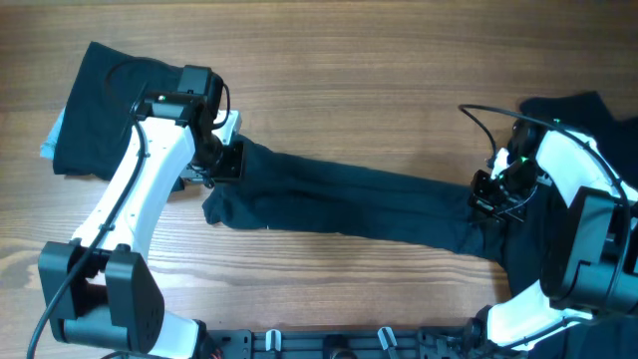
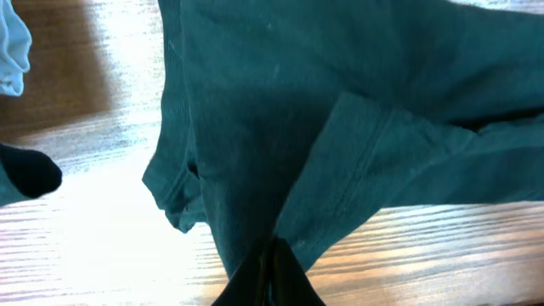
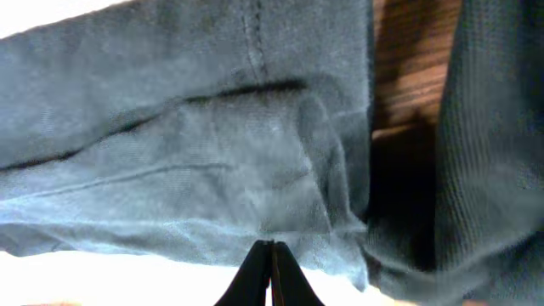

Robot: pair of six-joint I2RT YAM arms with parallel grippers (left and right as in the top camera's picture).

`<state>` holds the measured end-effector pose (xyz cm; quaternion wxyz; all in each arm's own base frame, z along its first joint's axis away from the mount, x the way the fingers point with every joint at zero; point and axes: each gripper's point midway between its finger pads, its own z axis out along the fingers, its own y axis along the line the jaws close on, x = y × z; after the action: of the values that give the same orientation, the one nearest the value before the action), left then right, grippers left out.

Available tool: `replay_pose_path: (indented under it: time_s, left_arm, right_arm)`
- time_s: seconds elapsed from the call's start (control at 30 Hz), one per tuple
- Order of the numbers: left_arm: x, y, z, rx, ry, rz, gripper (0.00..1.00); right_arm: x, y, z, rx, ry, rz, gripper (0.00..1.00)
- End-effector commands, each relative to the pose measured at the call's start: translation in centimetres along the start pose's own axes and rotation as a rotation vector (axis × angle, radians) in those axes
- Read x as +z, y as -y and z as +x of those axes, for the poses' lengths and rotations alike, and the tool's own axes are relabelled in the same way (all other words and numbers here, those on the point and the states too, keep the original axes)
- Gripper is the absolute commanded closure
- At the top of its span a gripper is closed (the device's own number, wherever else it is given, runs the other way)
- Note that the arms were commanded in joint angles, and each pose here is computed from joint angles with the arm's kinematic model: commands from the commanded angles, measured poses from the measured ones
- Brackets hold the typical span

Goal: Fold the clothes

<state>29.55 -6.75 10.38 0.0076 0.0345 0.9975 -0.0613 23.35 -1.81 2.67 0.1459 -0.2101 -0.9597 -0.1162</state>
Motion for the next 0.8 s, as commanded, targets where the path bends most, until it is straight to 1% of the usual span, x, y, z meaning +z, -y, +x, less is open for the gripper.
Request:
replay_pose_path:
  time_s: [0.0,0.03,0.07,0.1,0.13,0.27,0.43,0.47,0.57,0.67,0.77]
  left_arm:
    - [-0.1,-0.2,0.4,-0.017,-0.006,-0.006,0.96]
    - [-0.1,-0.2,0.1,-0.016,0.008,-0.005,0.96]
    - [-0.1,-0.2,-0.2,-0.014,0.021,-0.003,0.96]
    - [-0.1,-0.1,-0.5,-0.013,0.032,-0.002,0.96]
    - [-0.1,-0.1,-0.7,-0.012,0.040,-0.002,0.96]
    - [-0.1,0.5,-1.4,-0.012,0.066,0.032,0.96]
    - [-0.2,0.5,-1.7,-0.009,0.079,0.036,0.96]
    - [-0.2,0.5,-1.7,-0.009,0.081,0.036,0.96]
    - [-0.2,0.6,-1.8,-0.009,0.084,0.036,0.96]
    - [-0.2,0.6,-1.8,-0.009,0.084,0.036,0.96]
    - [-0.2,0.6,-1.8,-0.009,0.083,0.036,0.96]
  right_arm:
    - [-3.4,-0.7,-1.6,-0.033,0.129,0.000,0.96]
    - [-4.1,-1.0,-2.1,-0.036,0.163,-0.007,0.77]
    - [-4.3,-1.1,-2.2,-0.037,0.176,-0.010,0.50]
    - [-4.3,-1.2,-2.4,-0.040,0.186,-0.013,0.41]
    - [-4.3,-1.2,-2.6,-0.041,0.191,-0.013,0.39]
    - [-3.9,-1.2,-3.3,-0.026,0.213,-0.019,0.38]
    - [-1.8,-0.6,-2.5,-0.010,0.182,-0.015,0.39]
    - [-1.4,-0.5,-2.4,-0.009,0.180,-0.015,0.40]
    - [-0.8,-0.4,-2.2,-0.008,0.173,-0.017,0.49]
    - [-0.8,-0.5,-2.4,-0.014,0.181,-0.019,0.53]
    - [-1.0,-0.6,-3.2,-0.021,0.213,-0.022,0.55]
